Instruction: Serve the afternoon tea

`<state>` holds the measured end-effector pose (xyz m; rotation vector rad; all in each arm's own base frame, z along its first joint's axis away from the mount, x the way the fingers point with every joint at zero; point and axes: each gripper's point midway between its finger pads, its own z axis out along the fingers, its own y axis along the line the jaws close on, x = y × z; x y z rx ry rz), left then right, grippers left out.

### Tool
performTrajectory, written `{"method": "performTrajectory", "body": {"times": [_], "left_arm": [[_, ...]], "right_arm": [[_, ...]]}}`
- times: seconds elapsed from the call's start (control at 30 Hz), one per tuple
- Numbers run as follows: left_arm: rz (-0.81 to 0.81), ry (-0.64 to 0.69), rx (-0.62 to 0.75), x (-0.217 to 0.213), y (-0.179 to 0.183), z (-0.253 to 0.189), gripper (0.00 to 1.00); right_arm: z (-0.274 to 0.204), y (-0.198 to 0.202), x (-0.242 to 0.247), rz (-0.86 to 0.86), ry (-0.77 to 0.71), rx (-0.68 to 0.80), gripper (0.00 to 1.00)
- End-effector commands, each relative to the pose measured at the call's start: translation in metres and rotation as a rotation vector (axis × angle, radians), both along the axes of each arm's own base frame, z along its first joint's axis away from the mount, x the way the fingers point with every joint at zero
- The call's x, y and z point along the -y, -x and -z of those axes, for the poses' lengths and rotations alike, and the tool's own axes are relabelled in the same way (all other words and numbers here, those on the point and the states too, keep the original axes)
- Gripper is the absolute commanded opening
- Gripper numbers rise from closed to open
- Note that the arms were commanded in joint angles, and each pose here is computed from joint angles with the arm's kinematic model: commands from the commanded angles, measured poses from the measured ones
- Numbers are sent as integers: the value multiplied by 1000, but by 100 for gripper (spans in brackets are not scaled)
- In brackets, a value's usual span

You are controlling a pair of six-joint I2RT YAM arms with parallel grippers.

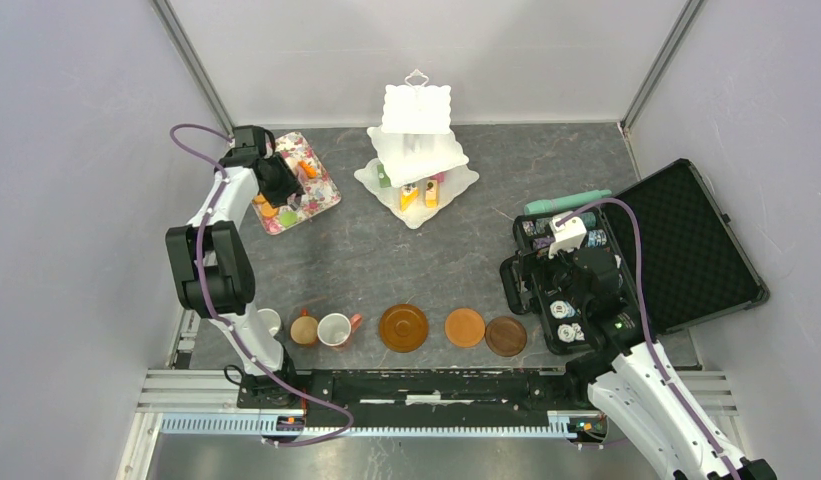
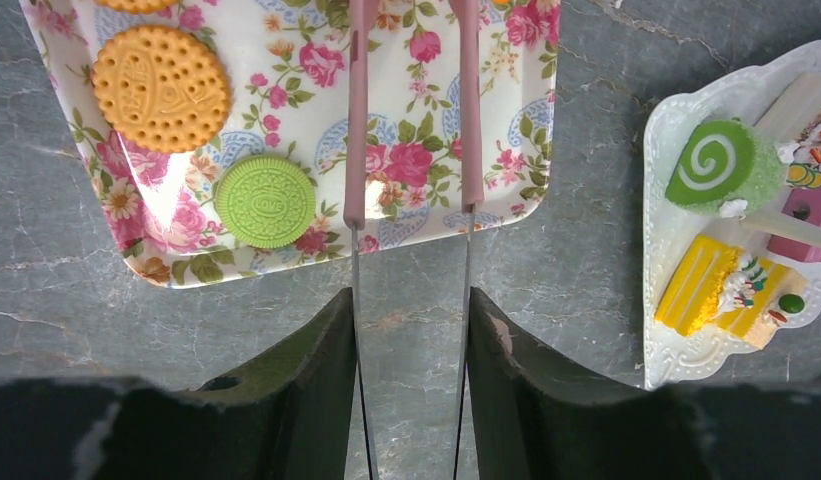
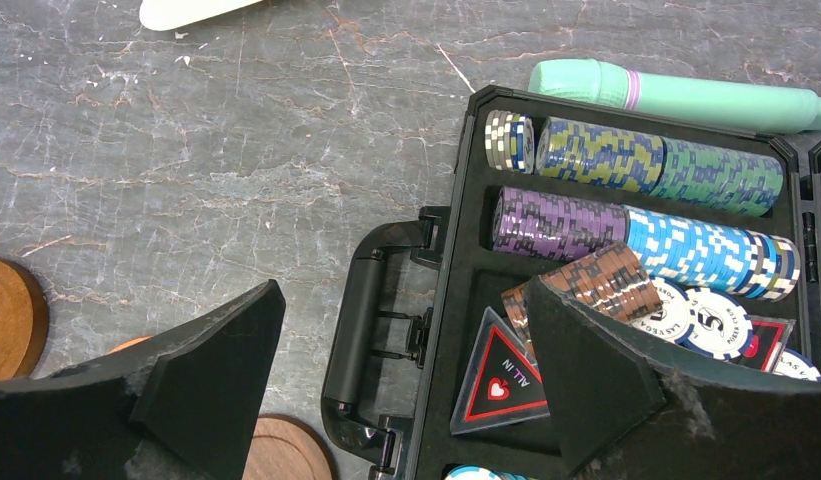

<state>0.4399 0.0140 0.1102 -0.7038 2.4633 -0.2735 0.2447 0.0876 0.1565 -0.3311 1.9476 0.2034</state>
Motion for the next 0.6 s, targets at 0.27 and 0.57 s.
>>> {"method": "performTrajectory", "body": {"times": [0.27,0.57], "left_arm": [[25,-57,84,-10,-28,-26,54],[-9,-116,87,-24,-44,-39,54]], "right_arm": [[-10,-3,-1,6,-14,37,98],[-9,-3,0,8,-11,35,98]]}}
